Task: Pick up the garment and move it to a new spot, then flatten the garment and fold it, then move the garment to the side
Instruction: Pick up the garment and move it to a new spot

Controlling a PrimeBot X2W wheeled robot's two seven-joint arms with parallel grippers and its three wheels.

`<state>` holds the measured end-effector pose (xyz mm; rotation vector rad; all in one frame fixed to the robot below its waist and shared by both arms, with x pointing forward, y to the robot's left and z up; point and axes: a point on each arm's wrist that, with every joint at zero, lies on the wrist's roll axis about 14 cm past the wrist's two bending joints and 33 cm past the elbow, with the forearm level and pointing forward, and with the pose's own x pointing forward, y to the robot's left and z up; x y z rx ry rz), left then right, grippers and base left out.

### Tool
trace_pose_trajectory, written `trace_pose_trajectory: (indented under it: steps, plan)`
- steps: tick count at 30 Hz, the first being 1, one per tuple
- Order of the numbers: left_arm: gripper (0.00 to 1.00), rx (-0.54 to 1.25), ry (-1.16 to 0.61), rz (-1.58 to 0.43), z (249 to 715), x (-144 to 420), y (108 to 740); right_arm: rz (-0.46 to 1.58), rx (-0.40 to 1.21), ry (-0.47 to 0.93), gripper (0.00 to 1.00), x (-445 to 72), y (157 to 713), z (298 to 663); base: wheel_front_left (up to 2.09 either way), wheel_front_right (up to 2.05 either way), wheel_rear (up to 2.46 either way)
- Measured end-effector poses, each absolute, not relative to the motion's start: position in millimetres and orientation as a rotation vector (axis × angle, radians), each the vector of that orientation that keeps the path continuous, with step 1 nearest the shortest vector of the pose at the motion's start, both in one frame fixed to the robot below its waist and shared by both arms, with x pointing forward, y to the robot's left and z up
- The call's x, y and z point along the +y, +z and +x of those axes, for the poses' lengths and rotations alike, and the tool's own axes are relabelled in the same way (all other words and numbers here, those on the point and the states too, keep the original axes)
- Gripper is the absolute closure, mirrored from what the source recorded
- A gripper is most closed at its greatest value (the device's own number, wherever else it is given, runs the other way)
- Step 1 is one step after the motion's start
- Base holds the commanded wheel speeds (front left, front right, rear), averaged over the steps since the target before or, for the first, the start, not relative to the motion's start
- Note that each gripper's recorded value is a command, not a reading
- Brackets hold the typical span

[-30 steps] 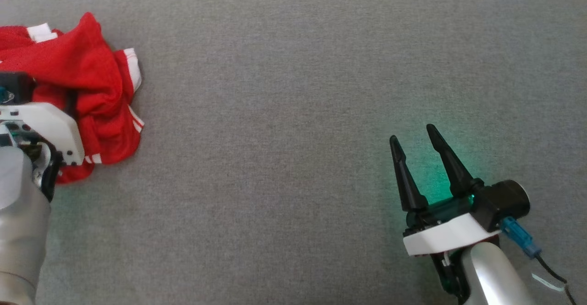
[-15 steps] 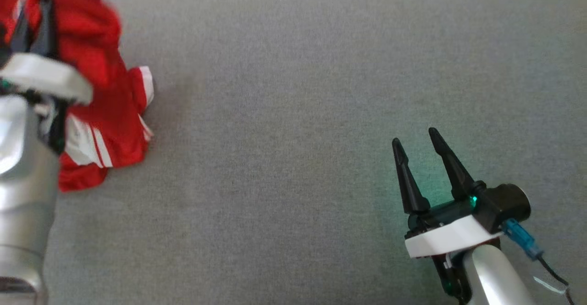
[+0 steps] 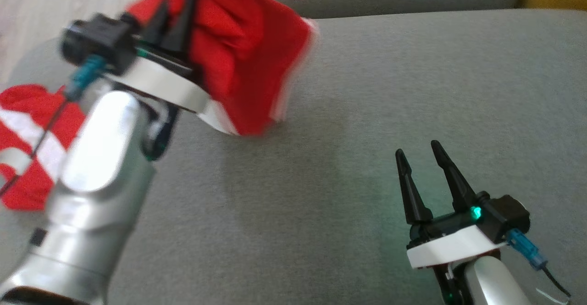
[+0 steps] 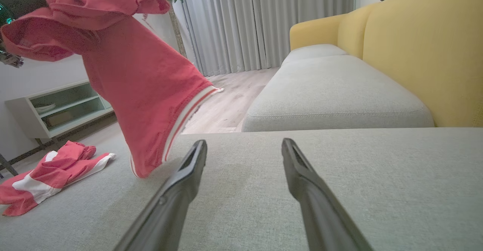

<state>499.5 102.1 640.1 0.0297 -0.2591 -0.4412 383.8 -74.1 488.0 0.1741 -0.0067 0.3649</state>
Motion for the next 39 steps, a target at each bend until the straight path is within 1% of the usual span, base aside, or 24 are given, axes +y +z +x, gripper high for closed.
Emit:
trace_pose_trajectory:
  steps: [7, 12, 17, 18, 19, 23, 27, 32, 35, 36, 37, 39]
  plan:
    - [1.00, -0.235, -0.608, -0.017, 494.6, 23.1, 633.2, 0.189, -0.015, 0.280, 0.00, -101.2, 490.2, 378.7, 0.00, 0.00, 0.00]
    - [1.00, -0.198, -0.671, -0.050, 503.6, -19.4, 619.6, 0.200, -0.038, 0.219, 0.00, -121.4, 497.3, 378.2, 0.00, 0.00, 0.00]
    - [1.00, -0.180, -0.762, -0.017, 515.8, -69.8, 616.0, 0.203, -0.048, 0.140, 0.00, -146.6, 500.3, 373.7, 0.00, 0.00, 0.00]
    - [0.61, -0.168, -0.791, -0.016, 513.7, -83.6, 612.3, 0.202, -0.046, 0.124, 0.00, -151.6, 499.5, 372.0, 0.00, 0.00, 0.00]
    - [0.00, -0.155, -0.825, -0.016, 509.1, -98.1, 606.4, 0.203, -0.042, 0.108, 0.00, -156.4, 498.1, 370.2, 0.00, 0.00, 0.00]
    - [0.00, -0.056, -0.957, -0.058, 482.4, -145.4, 575.8, 0.193, -0.027, 0.058, 0.00, -171.3, 493.6, 364.3, 0.00, 0.00, 0.00]
    - [0.00, -0.002, -0.957, -0.146, 476.3, -148.3, 561.0, 0.190, -0.026, 0.036, 0.00, -178.5, 492.7, 363.8, 0.00, 0.00, 0.00]
    - [0.00, -0.049, -0.891, -0.180, 484.4, -124.8, 572.7, 0.192, -0.038, 0.067, 0.00, -170.2, 495.9, 370.0, 0.00, 0.00, 0.00]
    - [0.00, -0.095, -0.811, -0.174, 495.4, -96.9, 582.0, 0.190, -0.048, 0.092, 0.00, -162.9, 498.7, 374.6, 0.00, 0.00, 0.00]
    - [0.00, -0.112, -0.780, -0.162, 499.3, -84.7, 584.0, 0.189, -0.050, 0.103, 0.00, -159.9, 499.4, 376.1, 0.00, 0.00, 0.00]
    - [0.00, -0.131, -0.702, -0.124, 506.2, -53.6, 581.8, 0.187, -0.055, 0.126, 0.00, -152.7, 500.8, 378.5, 0.00, 0.00, 0.00]
    - [0.00, -0.119, -0.606, -0.090, 508.4, -16.3, 569.4, 0.186, -0.049, 0.150, 0.00, -144.7, 498.9, 378.0, 0.00, 0.00, 0.00]
